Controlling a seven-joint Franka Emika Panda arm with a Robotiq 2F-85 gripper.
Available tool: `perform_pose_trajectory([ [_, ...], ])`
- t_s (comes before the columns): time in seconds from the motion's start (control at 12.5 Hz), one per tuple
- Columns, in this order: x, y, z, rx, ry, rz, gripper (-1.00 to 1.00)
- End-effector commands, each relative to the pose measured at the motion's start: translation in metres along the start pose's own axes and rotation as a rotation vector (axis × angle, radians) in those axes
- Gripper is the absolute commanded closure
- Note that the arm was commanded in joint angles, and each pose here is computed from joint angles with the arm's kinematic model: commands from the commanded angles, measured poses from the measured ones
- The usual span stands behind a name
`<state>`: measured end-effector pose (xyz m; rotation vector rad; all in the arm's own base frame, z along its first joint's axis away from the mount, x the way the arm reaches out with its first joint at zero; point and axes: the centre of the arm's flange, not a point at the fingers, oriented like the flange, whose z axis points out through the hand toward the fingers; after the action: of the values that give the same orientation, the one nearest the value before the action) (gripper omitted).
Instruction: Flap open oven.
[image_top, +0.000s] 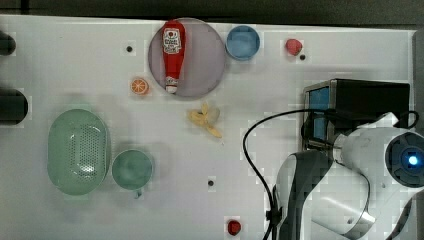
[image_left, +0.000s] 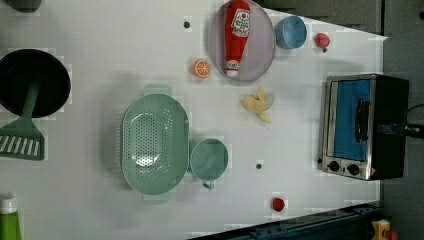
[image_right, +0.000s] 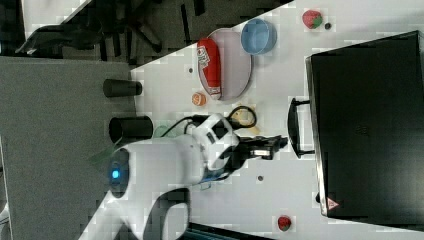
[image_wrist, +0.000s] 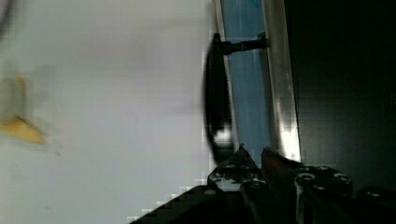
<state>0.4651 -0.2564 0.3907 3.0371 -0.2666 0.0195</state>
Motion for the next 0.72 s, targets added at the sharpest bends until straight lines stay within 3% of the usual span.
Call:
perform_pose_trajectory([
  [0.08, 0.008, 0.010, 0.009, -0.027, 0.042, -0.155, 0.65],
  [0.24, 0.010, 0.006, 0.031, -0.029, 0.003, -0.161, 0.65],
  [0.72, 0.018, -0.008, 0.069, -0.045, -0.032, -0.188, 0.65],
])
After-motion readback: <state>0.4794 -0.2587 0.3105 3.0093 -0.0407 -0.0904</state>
